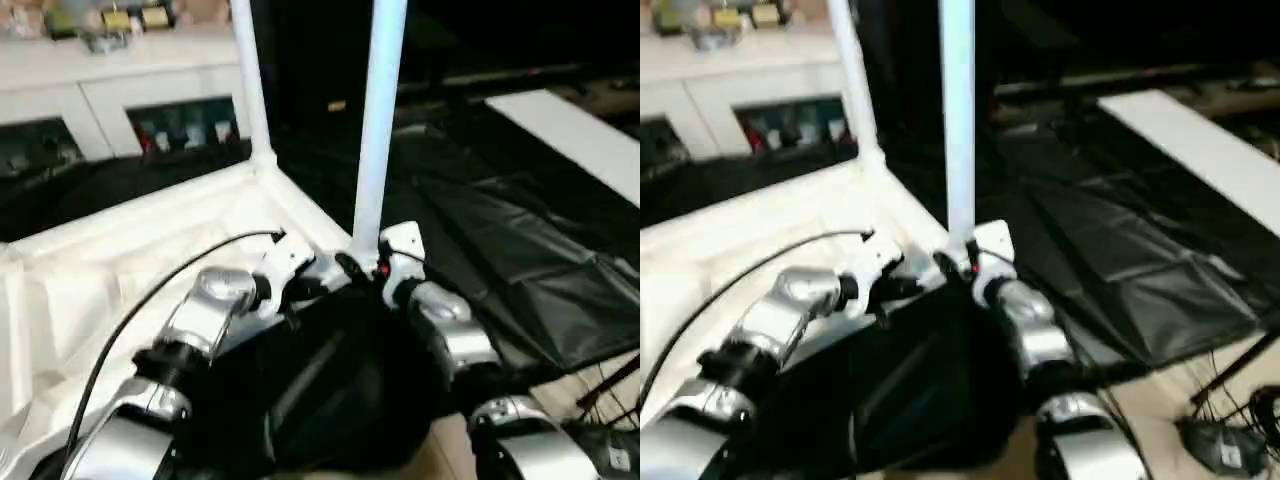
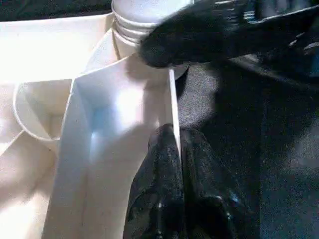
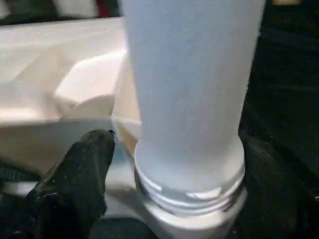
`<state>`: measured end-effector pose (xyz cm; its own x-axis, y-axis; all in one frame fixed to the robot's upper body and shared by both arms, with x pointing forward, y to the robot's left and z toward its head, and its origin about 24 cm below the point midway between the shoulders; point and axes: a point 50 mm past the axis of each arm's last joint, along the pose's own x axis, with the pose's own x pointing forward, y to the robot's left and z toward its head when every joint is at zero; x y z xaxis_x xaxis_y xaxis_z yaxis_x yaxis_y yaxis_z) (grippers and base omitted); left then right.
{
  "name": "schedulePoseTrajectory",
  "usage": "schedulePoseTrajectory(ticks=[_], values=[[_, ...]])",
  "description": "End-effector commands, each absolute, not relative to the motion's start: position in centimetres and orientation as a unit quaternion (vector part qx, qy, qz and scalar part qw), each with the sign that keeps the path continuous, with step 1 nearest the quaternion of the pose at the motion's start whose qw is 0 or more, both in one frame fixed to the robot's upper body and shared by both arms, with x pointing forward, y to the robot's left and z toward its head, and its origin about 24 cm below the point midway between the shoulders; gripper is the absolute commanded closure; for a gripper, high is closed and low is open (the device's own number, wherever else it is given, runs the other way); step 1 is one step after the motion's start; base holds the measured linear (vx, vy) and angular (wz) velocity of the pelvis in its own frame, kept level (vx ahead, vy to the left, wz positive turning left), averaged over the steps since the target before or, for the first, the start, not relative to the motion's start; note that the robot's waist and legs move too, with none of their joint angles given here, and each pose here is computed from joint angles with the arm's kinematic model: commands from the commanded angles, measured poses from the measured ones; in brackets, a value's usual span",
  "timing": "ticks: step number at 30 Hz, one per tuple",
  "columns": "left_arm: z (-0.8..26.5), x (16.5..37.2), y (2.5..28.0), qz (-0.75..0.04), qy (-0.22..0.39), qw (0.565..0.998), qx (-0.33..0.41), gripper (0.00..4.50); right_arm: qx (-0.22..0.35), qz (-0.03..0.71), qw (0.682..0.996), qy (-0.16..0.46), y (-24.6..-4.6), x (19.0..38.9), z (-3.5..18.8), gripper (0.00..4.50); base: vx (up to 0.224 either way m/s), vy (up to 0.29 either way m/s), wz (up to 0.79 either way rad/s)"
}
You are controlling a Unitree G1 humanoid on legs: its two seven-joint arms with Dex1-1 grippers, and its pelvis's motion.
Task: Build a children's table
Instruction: Rotate leg to tighten
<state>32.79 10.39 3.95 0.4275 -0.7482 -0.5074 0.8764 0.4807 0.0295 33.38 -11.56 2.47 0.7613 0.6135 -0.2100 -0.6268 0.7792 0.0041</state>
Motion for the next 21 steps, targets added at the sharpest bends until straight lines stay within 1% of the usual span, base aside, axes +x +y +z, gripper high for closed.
schedulePoseTrajectory(ticks=[1,4,5,7,11,12,14,15,17,21], values=[[2.2,31.6,10.4,-0.509,0.251,0.809,0.152,4.5,-0.06,0.419,0.904,0.055,-10.3,33.2,4.4,0.4,0.0,0.0,0.0],[2.5,31.4,11.2,-0.52,0.248,0.802,0.157,4.5,-0.088,0.467,0.878,0.058,-12.0,32.5,4.7,0.4,0.0,0.0,0.0],[2.7,30.9,11.9,-0.539,0.246,0.789,0.164,4.5,-0.108,0.504,0.854,0.07,-13.1,32.0,4.7,0.4,0.0,0.0,0.0],[2.8,30.6,12.3,-0.553,0.244,0.778,0.17,4.5,-0.119,0.522,0.842,0.076,-13.6,31.7,4.8,0.4,0.0,0.0,0.0],[3.6,29.3,12.6,-0.612,0.225,0.74,0.165,4.5,-0.129,0.559,0.814,0.091,-14.1,31.2,4.9,0.4,0.0,0.0,0.0],[3.9,29.0,12.8,-0.625,0.228,0.729,0.161,4.5,-0.136,0.57,0.805,0.097,-14.2,31.1,4.9,0.4,0.0,0.0,0.0],[4.0,28.7,12.9,-0.636,0.232,0.718,0.162,4.5,-0.141,0.579,0.796,0.103,-14.3,30.9,4.8,0.4,0.0,0.0,0.0],[4.1,28.7,13.0,-0.637,0.233,0.716,0.164,4.5,-0.142,0.59,0.787,0.112,-14.3,30.7,4.6,0.4,0.0,0.0,0.0],[4.2,28.7,13.1,-0.641,0.234,0.713,0.161,4.5,-0.147,0.6,0.777,0.123,-14.3,30.5,4.3,0.4,0.0,0.0,0.0],[4.3,28.7,13.2,-0.643,0.234,0.711,0.162,4.5,-0.148,0.608,0.768,0.134,-14.5,30.2,4.0,0.4,0.0,0.0,0.0]])
